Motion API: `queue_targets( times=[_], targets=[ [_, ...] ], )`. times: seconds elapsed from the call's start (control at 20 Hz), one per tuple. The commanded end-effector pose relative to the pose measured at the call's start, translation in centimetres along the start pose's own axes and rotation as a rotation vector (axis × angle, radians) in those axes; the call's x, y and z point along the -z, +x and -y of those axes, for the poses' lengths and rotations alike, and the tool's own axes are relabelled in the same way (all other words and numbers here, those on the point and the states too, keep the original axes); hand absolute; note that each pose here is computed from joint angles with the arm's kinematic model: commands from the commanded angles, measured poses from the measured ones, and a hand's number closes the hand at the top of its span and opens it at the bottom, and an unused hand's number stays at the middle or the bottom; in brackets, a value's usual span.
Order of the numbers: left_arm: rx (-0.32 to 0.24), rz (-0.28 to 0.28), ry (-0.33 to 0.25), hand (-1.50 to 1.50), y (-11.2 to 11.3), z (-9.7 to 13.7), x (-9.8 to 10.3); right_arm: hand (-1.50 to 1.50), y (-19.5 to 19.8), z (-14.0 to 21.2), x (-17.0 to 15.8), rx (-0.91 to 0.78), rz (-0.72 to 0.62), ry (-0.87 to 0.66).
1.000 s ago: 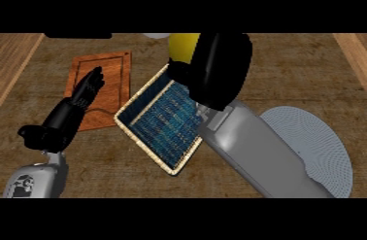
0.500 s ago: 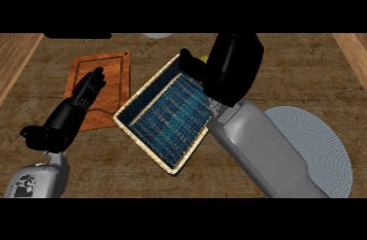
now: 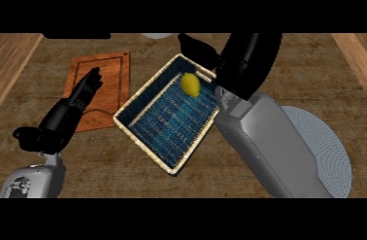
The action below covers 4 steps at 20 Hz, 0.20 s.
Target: Pick the lemon from the placemat and place it in the basket
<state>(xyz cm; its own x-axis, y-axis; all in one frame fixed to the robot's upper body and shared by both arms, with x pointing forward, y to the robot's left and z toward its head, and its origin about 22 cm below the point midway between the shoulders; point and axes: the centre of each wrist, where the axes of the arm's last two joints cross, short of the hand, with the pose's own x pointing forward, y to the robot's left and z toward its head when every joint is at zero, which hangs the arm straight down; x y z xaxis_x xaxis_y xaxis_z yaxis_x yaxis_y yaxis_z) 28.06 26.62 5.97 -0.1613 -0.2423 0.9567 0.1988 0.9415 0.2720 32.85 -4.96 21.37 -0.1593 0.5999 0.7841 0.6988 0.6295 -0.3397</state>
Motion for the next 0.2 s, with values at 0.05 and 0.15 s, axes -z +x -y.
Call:
queue_targets(
  times=[0.05, 0.15],
  targets=[
    [-0.008, -0.009, 0.004, 0.00, -0.5, -0.6, -0.5, -1.50, 0.0, 2.1, 0.2, 0.176, -0.214, -0.053],
    [-0.006, -0.013, 0.007, 0.00, -1.2, 1.3, -0.8, -1.50, 0.3, 4.0, 0.3, 0.206, -0.253, -0.019]
  ],
)
